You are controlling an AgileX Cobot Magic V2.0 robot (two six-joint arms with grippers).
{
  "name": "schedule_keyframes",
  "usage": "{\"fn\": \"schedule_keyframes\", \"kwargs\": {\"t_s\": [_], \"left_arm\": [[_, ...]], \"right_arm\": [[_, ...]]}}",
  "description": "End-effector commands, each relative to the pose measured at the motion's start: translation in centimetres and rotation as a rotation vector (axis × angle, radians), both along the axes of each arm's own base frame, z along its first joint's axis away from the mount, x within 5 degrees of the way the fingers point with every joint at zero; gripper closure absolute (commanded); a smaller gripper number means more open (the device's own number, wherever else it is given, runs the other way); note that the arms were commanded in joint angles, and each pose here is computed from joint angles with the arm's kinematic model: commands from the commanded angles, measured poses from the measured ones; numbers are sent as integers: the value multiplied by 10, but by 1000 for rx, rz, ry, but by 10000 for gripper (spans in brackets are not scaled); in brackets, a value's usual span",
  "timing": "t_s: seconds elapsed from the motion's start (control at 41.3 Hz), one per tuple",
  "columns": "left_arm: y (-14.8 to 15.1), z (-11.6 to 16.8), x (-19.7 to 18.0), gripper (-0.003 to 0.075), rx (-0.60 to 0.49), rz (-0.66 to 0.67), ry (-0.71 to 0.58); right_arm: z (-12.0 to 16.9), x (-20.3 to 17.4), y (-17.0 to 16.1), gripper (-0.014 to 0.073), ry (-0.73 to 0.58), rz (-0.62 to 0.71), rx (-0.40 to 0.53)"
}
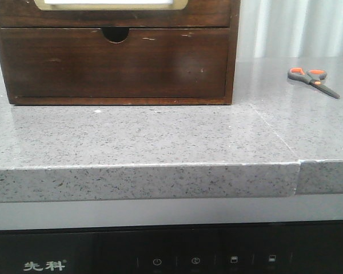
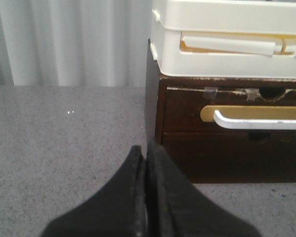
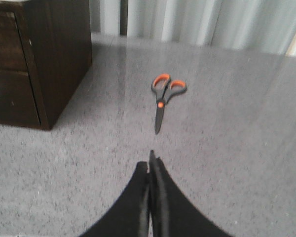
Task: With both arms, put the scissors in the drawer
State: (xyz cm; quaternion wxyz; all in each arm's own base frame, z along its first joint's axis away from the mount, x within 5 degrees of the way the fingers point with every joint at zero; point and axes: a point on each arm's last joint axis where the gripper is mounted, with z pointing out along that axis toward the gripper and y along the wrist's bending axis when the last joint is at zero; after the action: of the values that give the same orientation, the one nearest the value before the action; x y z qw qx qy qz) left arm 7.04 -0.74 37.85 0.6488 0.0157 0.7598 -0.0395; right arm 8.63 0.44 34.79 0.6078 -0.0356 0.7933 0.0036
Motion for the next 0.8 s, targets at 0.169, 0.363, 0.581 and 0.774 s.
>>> {"fn": "schedule_keyframes", "kwargs": {"t_s": [0.169, 0.363, 0.581, 0.774], "left_arm": [[0, -4, 19, 741, -28, 0, 21], [-1, -15, 26, 699, -32, -1, 73], [-1, -18, 33, 230, -32, 0, 97], [-4, -23, 46, 97, -110, -20, 150]], "right_arm": [[2, 27, 0, 664, 37, -10, -9], [-7, 42, 0, 576, 113, -9, -11], [-13, 49, 1, 70, 161, -9, -13], [-13, 49, 1, -59, 162, -9, -13]]}}
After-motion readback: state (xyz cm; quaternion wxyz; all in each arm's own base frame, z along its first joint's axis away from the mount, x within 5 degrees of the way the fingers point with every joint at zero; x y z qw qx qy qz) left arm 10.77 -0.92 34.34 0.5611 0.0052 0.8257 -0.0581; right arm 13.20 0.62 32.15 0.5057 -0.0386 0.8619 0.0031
